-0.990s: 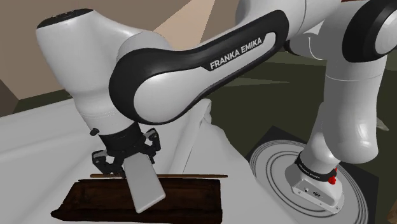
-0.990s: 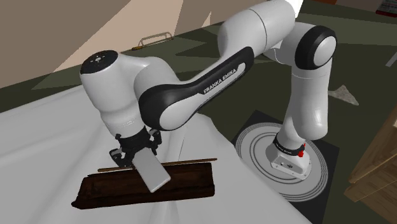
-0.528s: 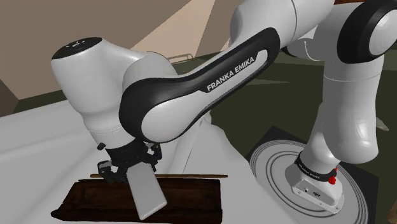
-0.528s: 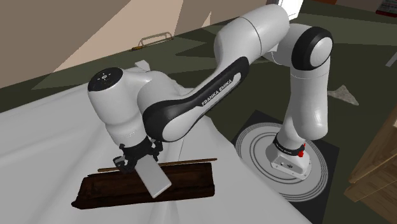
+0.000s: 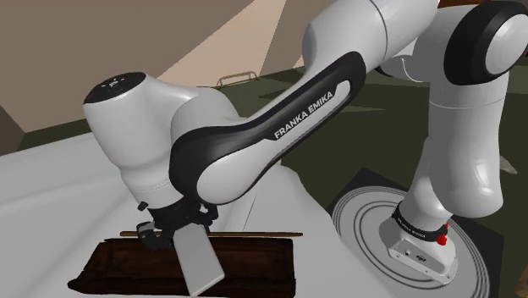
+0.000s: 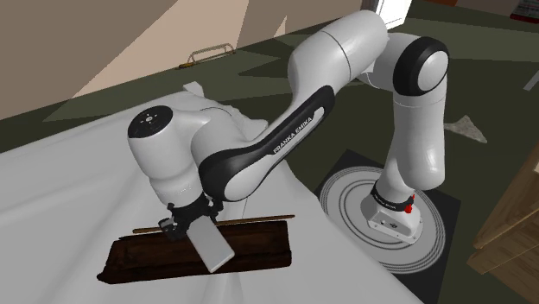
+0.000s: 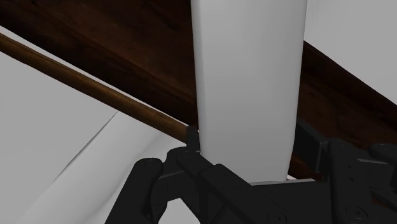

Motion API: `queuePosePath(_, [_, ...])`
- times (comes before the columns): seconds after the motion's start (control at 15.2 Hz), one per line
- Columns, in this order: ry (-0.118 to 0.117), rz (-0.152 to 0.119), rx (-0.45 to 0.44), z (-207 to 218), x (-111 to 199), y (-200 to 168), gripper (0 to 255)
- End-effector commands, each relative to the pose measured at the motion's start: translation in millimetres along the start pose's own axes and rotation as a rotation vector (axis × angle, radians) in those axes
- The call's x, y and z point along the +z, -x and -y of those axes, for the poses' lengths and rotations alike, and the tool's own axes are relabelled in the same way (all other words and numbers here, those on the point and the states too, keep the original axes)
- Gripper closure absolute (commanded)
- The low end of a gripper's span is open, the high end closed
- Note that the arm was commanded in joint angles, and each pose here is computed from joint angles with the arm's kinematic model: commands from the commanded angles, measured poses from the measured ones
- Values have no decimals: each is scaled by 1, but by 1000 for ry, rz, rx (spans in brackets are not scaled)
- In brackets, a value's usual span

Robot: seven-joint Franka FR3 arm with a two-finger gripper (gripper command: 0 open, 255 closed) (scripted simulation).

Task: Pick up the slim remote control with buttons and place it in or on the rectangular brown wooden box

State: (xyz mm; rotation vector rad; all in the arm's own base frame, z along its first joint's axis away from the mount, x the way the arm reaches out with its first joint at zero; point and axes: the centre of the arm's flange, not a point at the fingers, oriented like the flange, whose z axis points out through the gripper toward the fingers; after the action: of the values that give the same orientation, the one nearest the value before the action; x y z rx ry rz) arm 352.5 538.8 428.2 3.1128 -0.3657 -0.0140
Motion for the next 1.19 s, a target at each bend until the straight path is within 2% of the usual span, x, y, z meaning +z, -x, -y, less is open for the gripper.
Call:
queuePosePath(0.0, [0,0,0,0,0,0,255])
queuePosePath(0.13, [0,0,0,0,0,0,255])
queuePosePath(0.2, [0,0,0,0,0,0,0])
queuePosePath(0.53, [0,0,0,0,0,0,0])
queuePosePath(0.79, [0,0,0,0,-50,0,0])
queuePosePath(1.12, [0,0,0,0,-50,0,0])
